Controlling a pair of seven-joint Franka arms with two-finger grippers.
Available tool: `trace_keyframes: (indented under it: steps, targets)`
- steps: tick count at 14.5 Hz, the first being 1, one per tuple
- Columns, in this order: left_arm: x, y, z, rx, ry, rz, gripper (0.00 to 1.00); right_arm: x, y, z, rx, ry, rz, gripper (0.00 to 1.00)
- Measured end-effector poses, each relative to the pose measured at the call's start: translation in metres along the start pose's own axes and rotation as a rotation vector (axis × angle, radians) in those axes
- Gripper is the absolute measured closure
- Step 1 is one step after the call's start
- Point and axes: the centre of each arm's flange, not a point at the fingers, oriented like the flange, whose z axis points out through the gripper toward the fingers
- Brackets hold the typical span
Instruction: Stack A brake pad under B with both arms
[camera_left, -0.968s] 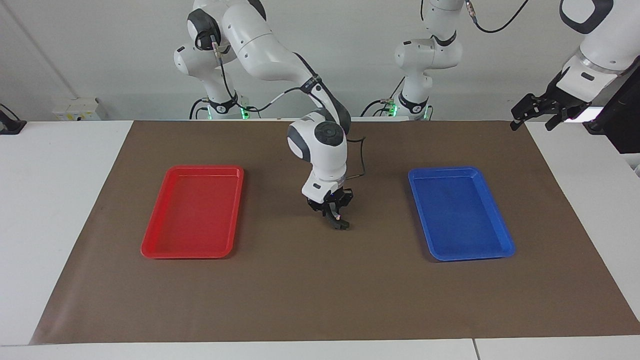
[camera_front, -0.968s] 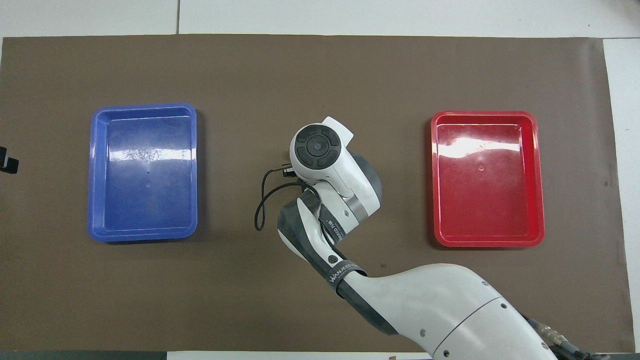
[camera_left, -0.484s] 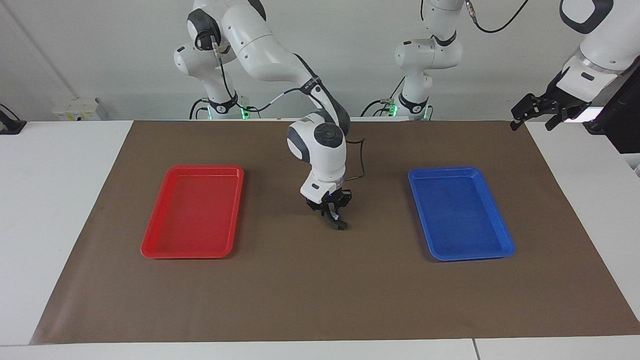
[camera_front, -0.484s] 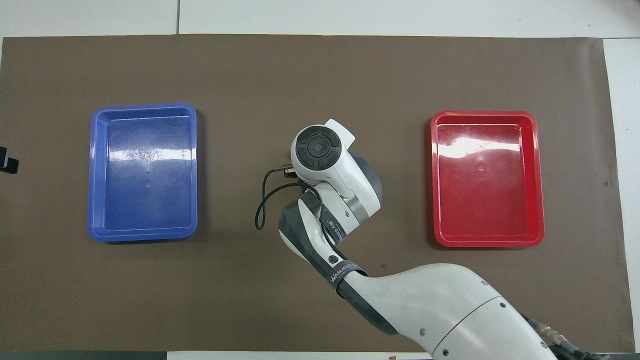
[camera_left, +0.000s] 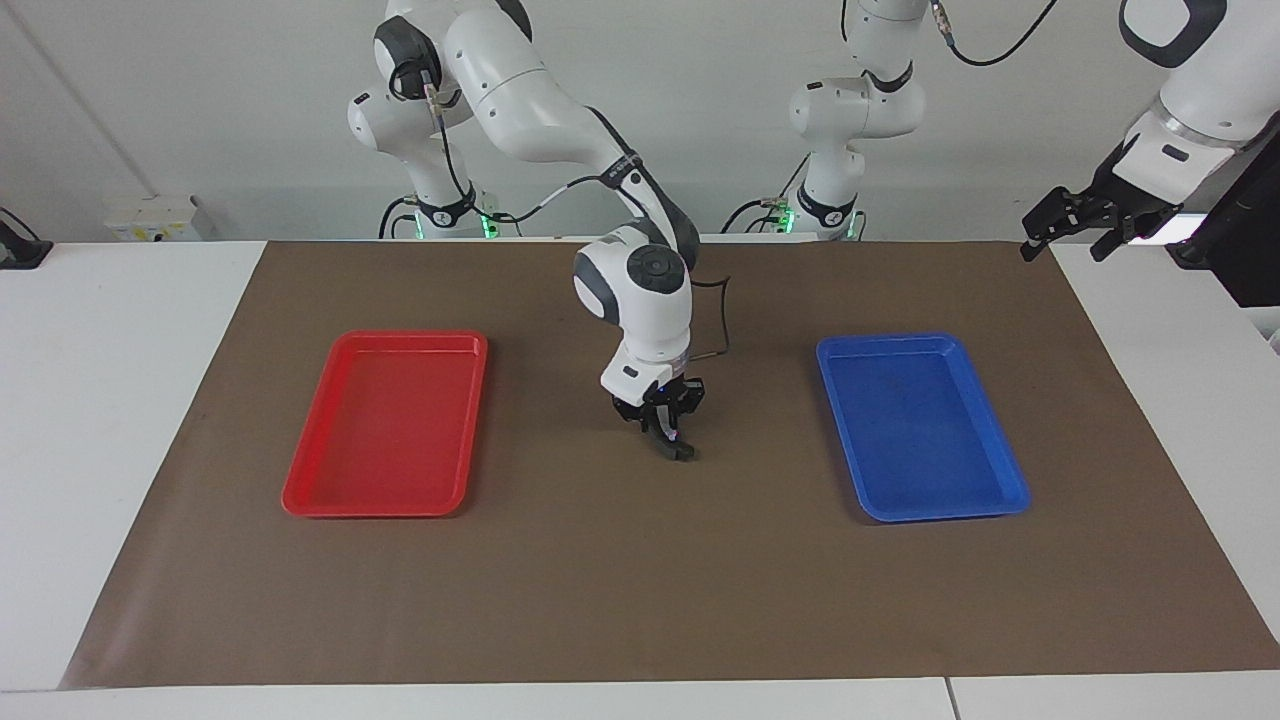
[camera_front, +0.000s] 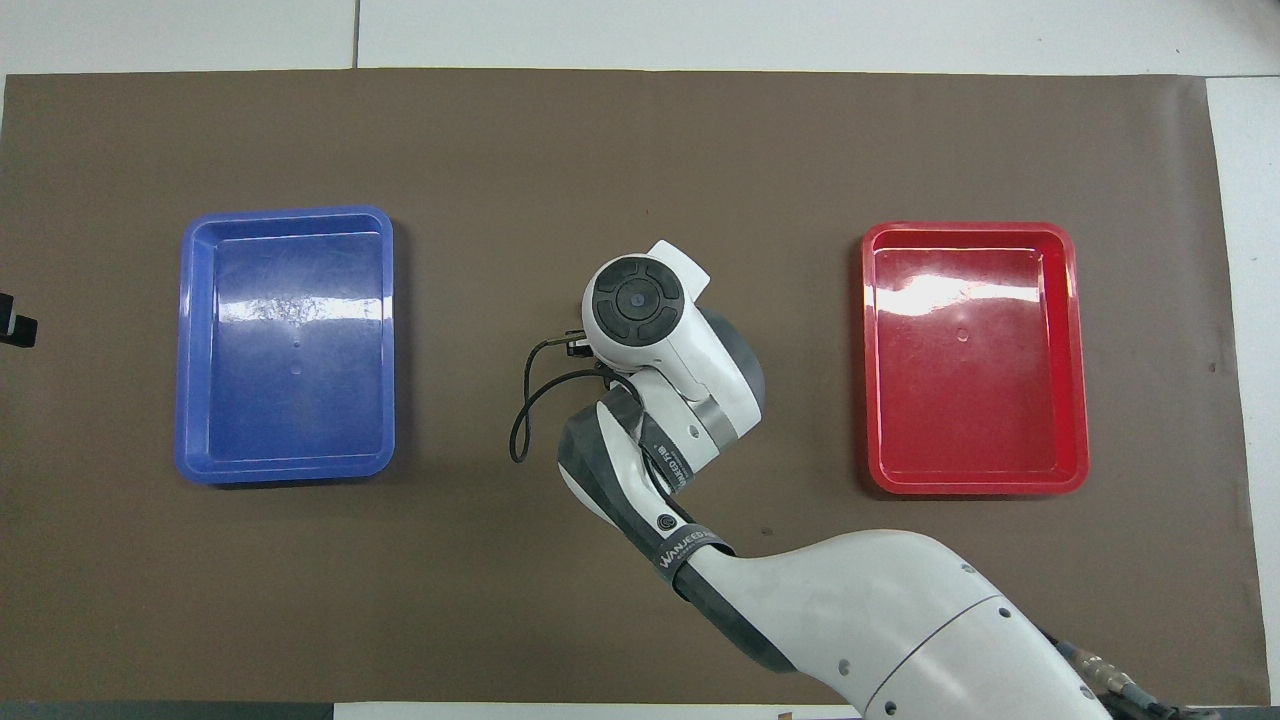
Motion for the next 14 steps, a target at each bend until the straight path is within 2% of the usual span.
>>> trace_keyframes:
  steps: [3, 4, 6, 10, 14]
  targets:
    - [0.0, 0.0, 0.0, 0.0, 0.0, 0.0, 0.0, -0.002, -0.005, -0.007, 0.004, 0.008, -0.003, 0.06]
    - [0.0, 0.0, 0.0, 0.0, 0.0, 0.0, 0.0, 0.001, 0.0, -0.016, 0.004, 0.016, 0.006, 0.0]
    - [0.0, 0.0, 0.0, 0.0, 0.0, 0.0, 0.0, 0.014, 0.021, -0.045, 0.009, 0.045, 0.046, 0.0]
    - [0.0, 0.0, 0.0, 0.0, 0.0, 0.0, 0.0, 0.051, 0.118, -0.123, 0.019, 0.105, 0.194, 0.0]
    - [0.0, 0.0, 0.0, 0.0, 0.0, 0.0, 0.0, 0.061, 0.219, -0.178, -0.047, 0.103, 0.251, 0.0]
